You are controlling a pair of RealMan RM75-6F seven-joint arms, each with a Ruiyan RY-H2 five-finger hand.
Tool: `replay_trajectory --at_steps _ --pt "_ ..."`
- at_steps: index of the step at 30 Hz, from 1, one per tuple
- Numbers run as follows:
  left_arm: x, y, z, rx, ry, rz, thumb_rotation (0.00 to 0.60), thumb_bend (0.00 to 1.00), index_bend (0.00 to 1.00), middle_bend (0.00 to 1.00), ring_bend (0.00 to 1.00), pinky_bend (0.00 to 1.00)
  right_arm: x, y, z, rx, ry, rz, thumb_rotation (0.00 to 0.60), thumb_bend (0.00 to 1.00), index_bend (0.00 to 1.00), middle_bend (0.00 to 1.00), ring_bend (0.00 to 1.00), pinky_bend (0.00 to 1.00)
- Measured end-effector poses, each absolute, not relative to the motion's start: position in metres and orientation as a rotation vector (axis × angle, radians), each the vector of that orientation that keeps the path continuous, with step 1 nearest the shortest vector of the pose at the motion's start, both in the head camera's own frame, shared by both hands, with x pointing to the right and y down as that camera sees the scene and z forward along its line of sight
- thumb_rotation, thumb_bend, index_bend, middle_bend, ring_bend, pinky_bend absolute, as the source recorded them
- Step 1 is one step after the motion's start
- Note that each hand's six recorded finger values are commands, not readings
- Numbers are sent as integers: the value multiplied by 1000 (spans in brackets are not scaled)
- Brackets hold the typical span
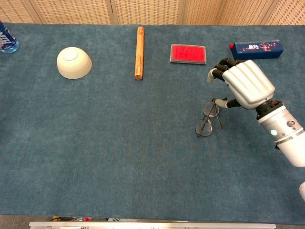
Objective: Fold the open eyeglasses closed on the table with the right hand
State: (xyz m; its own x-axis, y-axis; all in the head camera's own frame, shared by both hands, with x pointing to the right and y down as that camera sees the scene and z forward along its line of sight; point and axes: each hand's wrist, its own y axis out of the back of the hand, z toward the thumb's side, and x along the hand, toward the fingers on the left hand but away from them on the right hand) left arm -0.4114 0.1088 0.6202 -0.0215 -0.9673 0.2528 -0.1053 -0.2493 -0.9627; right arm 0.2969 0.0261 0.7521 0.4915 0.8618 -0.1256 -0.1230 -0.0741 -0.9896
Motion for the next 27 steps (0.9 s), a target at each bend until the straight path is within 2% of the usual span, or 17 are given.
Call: replay_trajectory --at_steps 10,27 --pt "-411 109 620 -1455 1180 -1372 600 444 420 338 146 319 300 25 759 -1414 -688 958 600 37 456 459 280 474" --pt "-411 109 619 -1456 1182 -1369 600 444 420 339 146 319 277 39 735 -1463 -727 830 600 38 456 459 280 474"
